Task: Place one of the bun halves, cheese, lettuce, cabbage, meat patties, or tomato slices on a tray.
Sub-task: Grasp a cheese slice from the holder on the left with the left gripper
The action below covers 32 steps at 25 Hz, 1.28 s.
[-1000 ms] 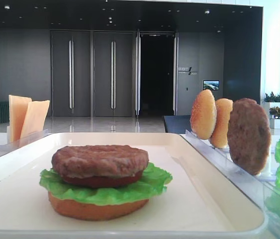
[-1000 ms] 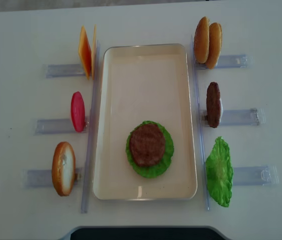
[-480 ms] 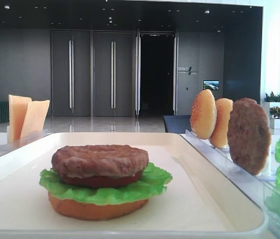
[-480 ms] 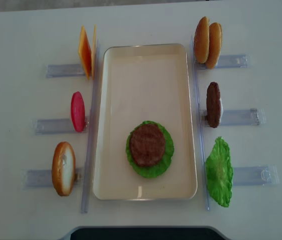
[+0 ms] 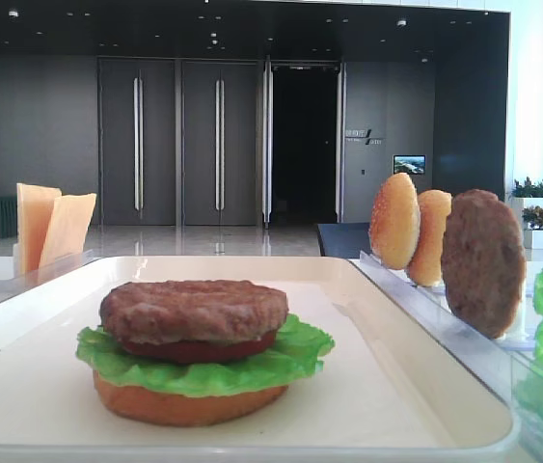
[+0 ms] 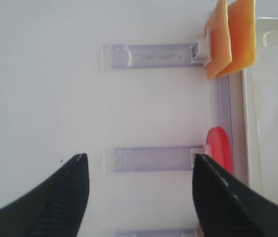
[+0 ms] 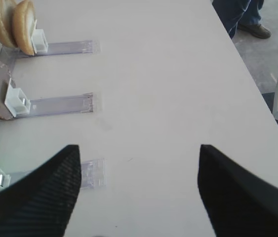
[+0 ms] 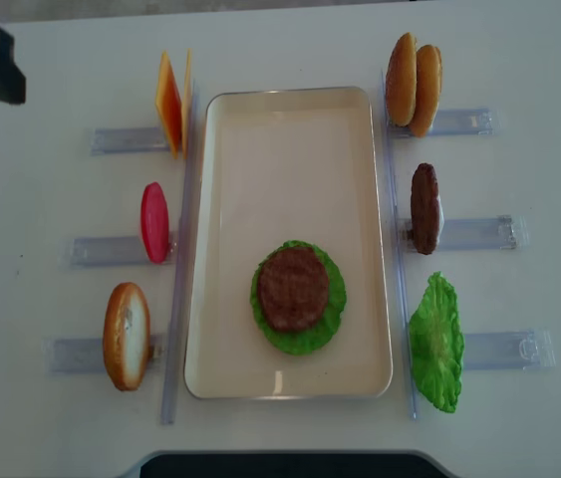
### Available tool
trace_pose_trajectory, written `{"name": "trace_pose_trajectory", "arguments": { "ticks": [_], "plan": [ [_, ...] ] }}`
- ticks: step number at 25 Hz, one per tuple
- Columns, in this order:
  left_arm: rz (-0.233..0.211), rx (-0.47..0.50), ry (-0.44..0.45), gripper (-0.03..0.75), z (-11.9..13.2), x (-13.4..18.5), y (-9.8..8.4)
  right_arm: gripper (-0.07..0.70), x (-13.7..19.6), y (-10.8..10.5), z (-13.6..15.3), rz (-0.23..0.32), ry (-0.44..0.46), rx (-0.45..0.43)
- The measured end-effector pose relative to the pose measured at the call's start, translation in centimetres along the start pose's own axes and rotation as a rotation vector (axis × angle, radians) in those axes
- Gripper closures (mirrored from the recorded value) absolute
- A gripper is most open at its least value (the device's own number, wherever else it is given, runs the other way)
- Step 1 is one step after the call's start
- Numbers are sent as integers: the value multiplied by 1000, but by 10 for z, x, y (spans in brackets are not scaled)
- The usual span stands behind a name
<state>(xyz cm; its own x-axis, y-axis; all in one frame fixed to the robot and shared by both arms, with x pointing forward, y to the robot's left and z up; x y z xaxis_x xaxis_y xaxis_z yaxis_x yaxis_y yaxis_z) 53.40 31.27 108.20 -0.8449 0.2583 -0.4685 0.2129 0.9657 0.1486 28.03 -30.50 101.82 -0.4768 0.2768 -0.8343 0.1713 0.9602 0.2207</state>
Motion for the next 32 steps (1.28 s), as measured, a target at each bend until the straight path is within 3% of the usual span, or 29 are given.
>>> {"name": "trace_pose_trajectory", "arguments": {
  "ticks": [8, 16, 19, 25, 28, 32],
  "plan": [
    [-8, 7, 23, 213, 44, -60, 18, 153, 0, 0, 0, 0, 0, 0],
    [-65, 26, 100, 213, 87, -93, 27, 153, 0, 0, 0, 0, 0, 0],
    [-112, 29, 124, 213, 104, -102, 29, 153, 0, 0, 0, 0, 0, 0],
    [-161, 35, 157, 213, 125, -104, 29, 153, 0, 0, 0, 0, 0, 0],
    [-149, 35, 155, 213, 124, -106, 23, 153, 0, 0, 0, 0, 0, 0],
    [-72, 11, 151, 213, 121, -115, -4, 153, 0, 0, 0, 0, 0, 0]
  ]
}}
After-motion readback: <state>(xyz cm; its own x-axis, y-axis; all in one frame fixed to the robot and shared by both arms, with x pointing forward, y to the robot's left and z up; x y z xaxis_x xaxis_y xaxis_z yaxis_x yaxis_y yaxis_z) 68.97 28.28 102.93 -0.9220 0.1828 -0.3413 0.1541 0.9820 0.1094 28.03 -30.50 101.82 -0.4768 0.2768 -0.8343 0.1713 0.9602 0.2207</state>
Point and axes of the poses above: a point on each arm's last joint axis where the gripper is mounted, z pointing out along that axis toward the gripper, y along the wrist's bending axis when the last joint is at zero, x = y × z, the point moved 6 cm from there along z, pointing out along that axis toward the gripper, and after that the axes turned 15 degrees about z, right-handed, at the moved point
